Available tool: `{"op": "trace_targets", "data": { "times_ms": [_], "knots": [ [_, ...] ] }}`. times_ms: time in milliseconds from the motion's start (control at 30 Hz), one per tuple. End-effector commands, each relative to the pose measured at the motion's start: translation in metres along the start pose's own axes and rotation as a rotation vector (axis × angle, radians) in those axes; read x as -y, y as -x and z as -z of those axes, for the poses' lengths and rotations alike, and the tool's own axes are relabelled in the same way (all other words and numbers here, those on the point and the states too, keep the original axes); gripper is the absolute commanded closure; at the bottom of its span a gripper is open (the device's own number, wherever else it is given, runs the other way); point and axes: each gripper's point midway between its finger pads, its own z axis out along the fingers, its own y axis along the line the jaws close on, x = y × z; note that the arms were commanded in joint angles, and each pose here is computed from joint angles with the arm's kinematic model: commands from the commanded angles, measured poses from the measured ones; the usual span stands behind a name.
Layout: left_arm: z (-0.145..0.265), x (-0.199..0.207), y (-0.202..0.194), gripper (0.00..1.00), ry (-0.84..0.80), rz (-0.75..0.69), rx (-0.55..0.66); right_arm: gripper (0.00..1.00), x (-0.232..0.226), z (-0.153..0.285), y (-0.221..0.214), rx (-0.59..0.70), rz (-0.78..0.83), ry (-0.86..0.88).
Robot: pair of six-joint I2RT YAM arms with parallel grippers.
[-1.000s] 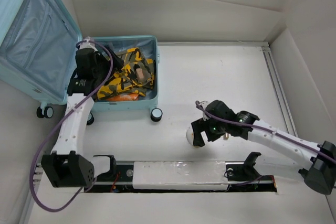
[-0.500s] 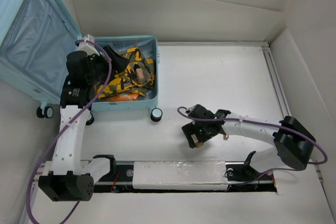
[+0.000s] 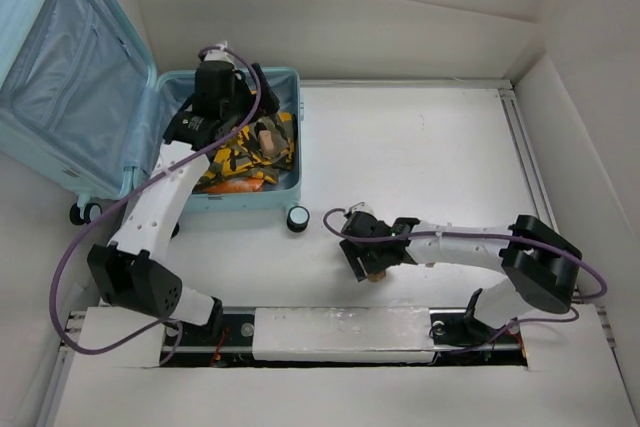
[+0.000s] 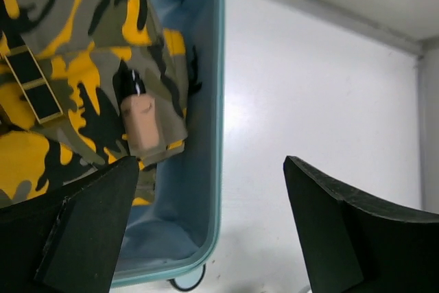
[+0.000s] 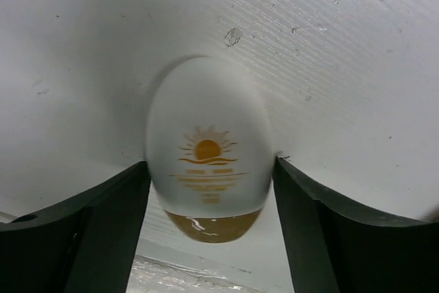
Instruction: Pack the luggage
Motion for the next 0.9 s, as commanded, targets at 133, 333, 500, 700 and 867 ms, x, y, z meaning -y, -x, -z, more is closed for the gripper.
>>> {"op": "trace_targets", "data": {
  "times_ms": [133,333,500,700,867],
  "knots": [
    [0.115,0.053,0.103,0.16,-0.214,0.054,0.335,0.40,-0.004,-0.015,0.018,0.068,-0.064,-0.054],
    [0.167,0.055,0.115,0.16,-0.252,0.060,0.415,0.44,-0.031,0.024,0.076,0.181,-0.056,0.024],
    [0.194,0.063,0.111,0.16,-0.315,0.046,0.418,0.44,-0.068,0.092,0.162,0.367,-0.017,0.143],
    [0.203,0.060,0.092,0.16,-0.354,0.045,0.393,0.44,-0.105,0.127,0.271,0.523,0.024,0.296],
    [0.210,0.063,0.074,0.16,-0.365,0.026,0.362,0.42,-0.142,0.081,0.354,0.571,0.005,0.433]
  ]
}}
